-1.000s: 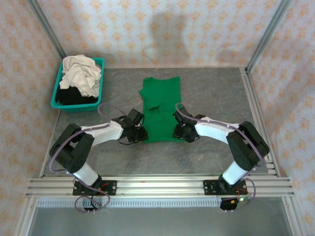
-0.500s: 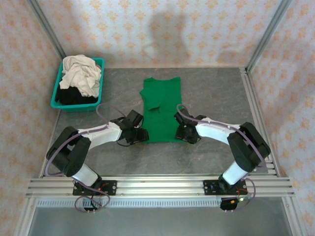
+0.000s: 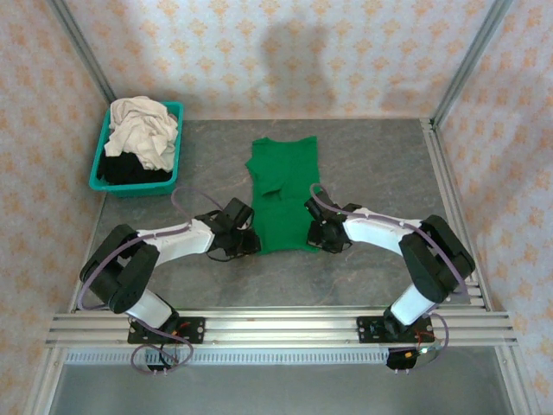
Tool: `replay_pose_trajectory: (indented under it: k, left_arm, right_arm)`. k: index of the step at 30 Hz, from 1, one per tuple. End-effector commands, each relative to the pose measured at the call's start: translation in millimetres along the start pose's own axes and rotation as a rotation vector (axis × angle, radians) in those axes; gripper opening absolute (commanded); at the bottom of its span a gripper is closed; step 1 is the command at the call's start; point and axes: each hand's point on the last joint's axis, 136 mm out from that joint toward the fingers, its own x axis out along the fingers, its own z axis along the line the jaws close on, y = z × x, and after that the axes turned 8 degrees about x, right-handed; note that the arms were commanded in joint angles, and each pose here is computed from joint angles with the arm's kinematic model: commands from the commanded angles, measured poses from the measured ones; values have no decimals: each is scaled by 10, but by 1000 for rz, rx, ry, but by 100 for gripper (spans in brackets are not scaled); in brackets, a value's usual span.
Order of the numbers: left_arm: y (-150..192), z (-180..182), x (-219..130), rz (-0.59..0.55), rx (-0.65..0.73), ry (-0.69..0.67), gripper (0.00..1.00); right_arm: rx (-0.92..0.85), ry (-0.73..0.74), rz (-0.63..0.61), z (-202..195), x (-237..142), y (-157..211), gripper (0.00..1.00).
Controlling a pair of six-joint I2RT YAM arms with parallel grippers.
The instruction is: Fold and stack the t-shirts
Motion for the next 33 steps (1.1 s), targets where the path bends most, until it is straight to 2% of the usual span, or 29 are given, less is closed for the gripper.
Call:
replay_pose_trajectory:
  k: [1, 3, 7, 12, 15, 19, 23, 27, 33]
  left_arm:
    - [9, -92, -104, -23, -1, 48, 42]
    - [30, -30, -121, -23, 4, 20, 48]
    - [106, 42, -56, -10, -3, 7, 53]
    - [165, 111, 72, 10, -13, -14, 50]
    - [124, 91, 84, 0, -12, -13, 42]
    - [23, -6, 71, -25, -6, 9, 25]
    - [-70, -36, 77, -53, -11, 10, 0]
    - [-108, -122, -79, -82, -2, 37, 0]
    - [-84, -79, -556, -136, 43, -12, 0]
  right_arm:
    - [-3, -11, 7, -11, -46, 55, 6]
    - [-5, -8, 2, -24, -57, 52, 4]
    - [-5, -2, -4, -40, -71, 45, 1]
    - [-3, -4, -6, -43, -83, 45, 0]
    - [-4, -6, -9, -49, -97, 44, 0]
    - [-8, -10, -12, -50, -129, 45, 0]
    - [-28, -82, -20, 52, -176, 47, 0]
    - [-35, -83, -29, 9, -237, 63, 0]
    - [-49, -115, -64, -23, -492, 60, 0]
